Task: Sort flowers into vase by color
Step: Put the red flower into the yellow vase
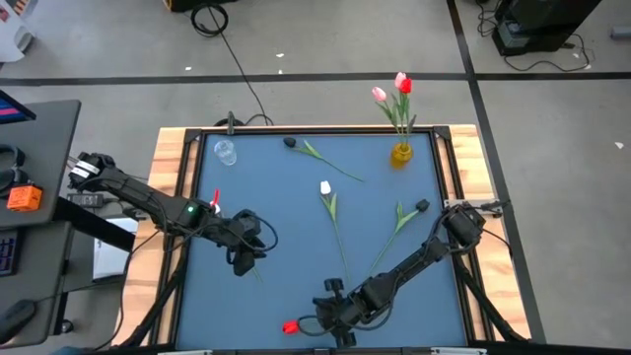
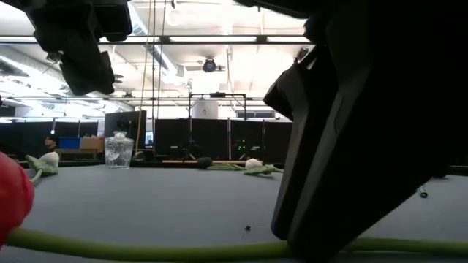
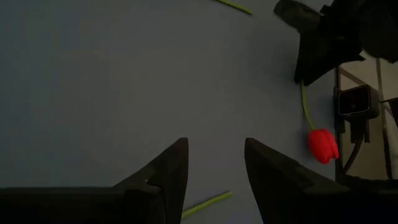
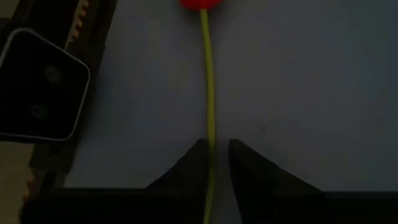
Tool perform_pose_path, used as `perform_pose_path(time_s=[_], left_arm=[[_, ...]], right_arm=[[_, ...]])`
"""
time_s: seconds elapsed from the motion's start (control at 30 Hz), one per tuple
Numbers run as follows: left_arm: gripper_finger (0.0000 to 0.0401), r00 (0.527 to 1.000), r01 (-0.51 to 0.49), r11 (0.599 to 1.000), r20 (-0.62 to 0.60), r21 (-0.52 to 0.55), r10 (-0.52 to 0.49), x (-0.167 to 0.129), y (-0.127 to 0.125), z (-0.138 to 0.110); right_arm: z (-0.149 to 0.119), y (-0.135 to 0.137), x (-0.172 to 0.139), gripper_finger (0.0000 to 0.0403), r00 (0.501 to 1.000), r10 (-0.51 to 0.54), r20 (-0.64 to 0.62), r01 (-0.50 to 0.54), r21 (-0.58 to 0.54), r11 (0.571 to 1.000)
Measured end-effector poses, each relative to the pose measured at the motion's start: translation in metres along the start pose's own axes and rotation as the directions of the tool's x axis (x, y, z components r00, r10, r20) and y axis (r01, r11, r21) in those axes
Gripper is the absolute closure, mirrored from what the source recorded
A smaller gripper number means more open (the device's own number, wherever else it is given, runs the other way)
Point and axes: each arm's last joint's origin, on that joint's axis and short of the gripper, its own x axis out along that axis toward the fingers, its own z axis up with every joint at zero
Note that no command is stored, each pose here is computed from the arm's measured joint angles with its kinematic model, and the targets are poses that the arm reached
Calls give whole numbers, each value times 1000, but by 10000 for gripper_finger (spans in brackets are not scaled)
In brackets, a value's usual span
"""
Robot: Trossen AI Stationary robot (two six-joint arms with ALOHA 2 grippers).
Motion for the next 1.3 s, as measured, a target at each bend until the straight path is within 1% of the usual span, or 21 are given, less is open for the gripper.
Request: perform_pose_path(time_s=[0.1, 0.2, 0.3, 0.4, 0.47, 0.57, 0.63, 0.77, 0.83, 0.9, 1.03, 1.13, 1.17, 1.2, 1.3], left_arm=[[239, 1000, -5, 1000, -6, 1, 5, 0, 1, -1], [239, 1000, -10, 1000, -7, -30, 9, 0, 1, -1], [239, 1000, -26, 994, 4, -105, 26, 0, 2, 0], [239, 999, -32, 986, 10, -163, 34, 0, 3, 1], [239, 999, -41, 982, 17, -184, 45, 0, 5, 2], [239, 997, -59, 978, 37, -198, 68, 0, 8, 5], [239, 995, -73, 975, 51, -209, 85, 1, 12, 8], [239, 990, -69, 971, 102, -230, 94, 1, 16, 17], [239, 986, -39, 980, 154, -195, 70, 0, 16, 23], [239, 975, -3, 991, 219, -136, 33, 0, 13, 31], [239, 939, 40, 999, 343, -28, -28, -4, 11, 45], [239, 895, 51, 997, 442, 49, -68, -8, 9, 57], [239, 874, 56, 996, 479, 68, -82, -10, 9, 62], [239, 851, 62, 995, 516, 81, -95, -12, 10, 66], [239, 764, 78, 992, 633, 97, -122, -21, 12, 82]], right_arm=[[0, -1, 0, 353, 1000, -7, -4, 7, 0, 1000], [-1, -3, 0, 389, 999, -37, -8, 37, 51, 998], [1, -6, -2, 392, 996, -89, 14, 85, 166, 982], [1, -13, -9, 396, 985, -172, 8, 166, 216, 962], [-1, -20, -17, 398, 968, -249, -18, 246, 248, 937], [1, -29, -38, 398, 934, -355, -34, 345, 337, 876], [5, -37, -55, 399, 910, -413, -29, 392, 381, 837], [21, -54, -86, 400, 869, -493, 43, 420, 464, 780], [30, -63, -102, 400, 845, -527, 97, 412, 510, 755], [38, -72, -117, 400, 818, -558, 139, 403, 554, 728], [49, -87, -149, 401, 733, -645, 214, 396, 636, 662], [56, -96, -171, 402, 671, -691, 269, 369, 687, 626], [58, -99, -176, 402, 659, -697, 282, 365, 690, 625], [60, -101, -180, 402, 653, -698, 295, 368, 681, 633], [67, -106, -187, 402, 661, -671, 336, 368, 634, 680]])
